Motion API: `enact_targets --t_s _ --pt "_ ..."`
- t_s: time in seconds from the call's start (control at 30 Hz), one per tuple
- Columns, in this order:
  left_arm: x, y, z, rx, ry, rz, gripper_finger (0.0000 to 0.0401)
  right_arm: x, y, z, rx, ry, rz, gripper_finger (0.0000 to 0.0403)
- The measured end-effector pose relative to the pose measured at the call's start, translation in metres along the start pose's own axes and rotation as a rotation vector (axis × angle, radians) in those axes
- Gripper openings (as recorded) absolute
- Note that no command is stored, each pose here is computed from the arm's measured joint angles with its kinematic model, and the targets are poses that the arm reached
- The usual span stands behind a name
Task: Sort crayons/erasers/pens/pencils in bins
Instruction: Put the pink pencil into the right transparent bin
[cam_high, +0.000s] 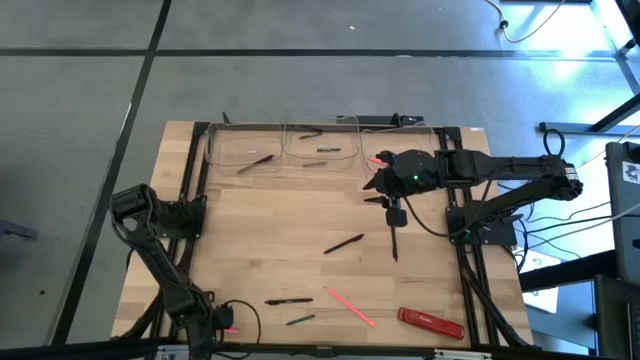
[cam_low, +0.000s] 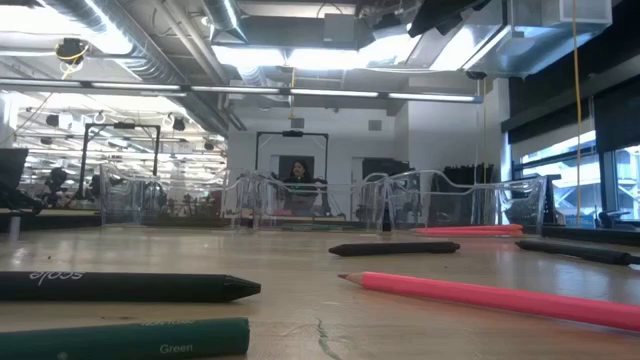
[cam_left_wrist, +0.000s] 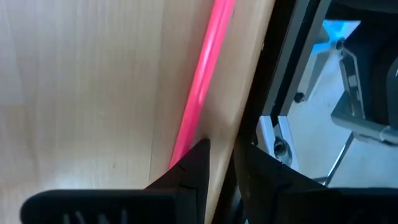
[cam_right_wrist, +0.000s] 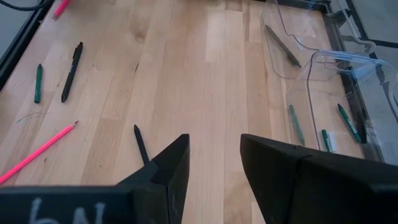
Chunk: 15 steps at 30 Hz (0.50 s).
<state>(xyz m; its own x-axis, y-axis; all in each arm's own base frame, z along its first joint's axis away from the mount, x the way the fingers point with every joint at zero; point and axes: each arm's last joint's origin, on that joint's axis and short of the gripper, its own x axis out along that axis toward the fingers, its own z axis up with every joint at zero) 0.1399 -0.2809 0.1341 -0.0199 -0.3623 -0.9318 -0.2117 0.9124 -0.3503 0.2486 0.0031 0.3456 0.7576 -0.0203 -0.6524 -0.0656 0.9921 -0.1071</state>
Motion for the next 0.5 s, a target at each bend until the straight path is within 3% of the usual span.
enact_targets --t_s 0.5 --pt "-0.010 0.025 0.036 0.087 0.020 0.116 0.0072 0.000 0.000 0.003 0.001 -0.031 -0.004 0.0145"
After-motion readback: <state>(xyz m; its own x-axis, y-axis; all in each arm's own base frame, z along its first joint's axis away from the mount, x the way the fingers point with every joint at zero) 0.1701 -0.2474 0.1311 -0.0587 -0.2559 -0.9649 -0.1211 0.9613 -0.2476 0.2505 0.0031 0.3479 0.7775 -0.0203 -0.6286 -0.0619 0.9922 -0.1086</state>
